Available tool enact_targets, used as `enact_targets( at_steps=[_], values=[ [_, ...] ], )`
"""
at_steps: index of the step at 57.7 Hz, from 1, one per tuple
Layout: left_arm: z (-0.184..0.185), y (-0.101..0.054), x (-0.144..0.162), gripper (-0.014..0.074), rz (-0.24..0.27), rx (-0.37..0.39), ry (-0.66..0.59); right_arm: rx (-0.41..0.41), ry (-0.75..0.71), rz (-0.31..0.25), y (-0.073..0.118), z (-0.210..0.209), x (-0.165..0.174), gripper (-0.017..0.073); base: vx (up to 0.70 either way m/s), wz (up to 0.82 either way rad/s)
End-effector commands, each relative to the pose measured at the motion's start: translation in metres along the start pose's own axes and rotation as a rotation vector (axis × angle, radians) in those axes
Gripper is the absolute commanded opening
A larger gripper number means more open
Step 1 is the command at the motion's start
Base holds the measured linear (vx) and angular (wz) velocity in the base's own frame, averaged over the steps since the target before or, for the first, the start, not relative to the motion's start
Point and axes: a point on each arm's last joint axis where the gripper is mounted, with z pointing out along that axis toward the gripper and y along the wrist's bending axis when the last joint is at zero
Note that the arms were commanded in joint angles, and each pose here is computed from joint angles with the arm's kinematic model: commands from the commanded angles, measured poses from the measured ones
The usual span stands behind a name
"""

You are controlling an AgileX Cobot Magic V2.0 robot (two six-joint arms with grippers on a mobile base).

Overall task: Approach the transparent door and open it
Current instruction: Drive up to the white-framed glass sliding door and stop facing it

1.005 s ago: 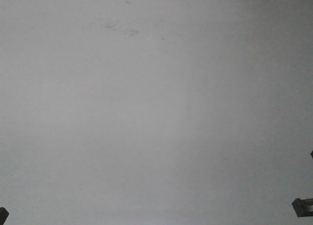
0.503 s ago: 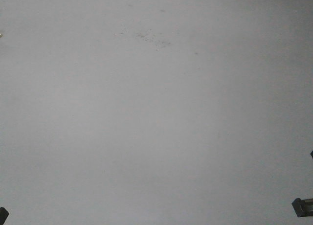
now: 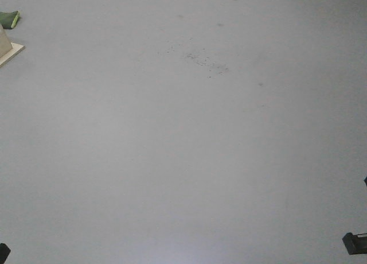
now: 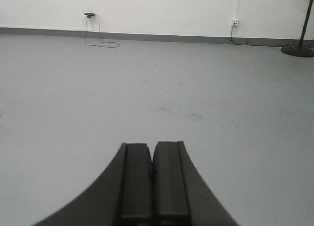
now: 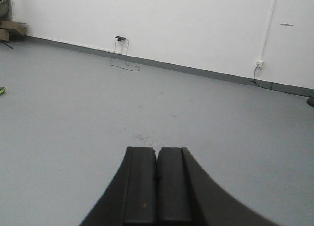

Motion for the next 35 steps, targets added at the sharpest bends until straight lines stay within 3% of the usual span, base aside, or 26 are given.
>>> enact_targets(
  at_steps=[1, 35],
  values=[
    [-0.0001, -0.0005, -0.0031, 0.0003, -0.012, 0.009, -0.081, 0.016, -0.096, -0.009, -0.0012, -0.0014, -0.0075, -0.0003, 0.46, 0.20],
    [-0.0001, -0.0005, -0.0031, 0.0003, -0.012, 0.009, -0.081, 0.016, -0.096, -0.009, -0.0012, -0.0014, -0.0075, -0.0003, 0.49, 0.38]
  ],
)
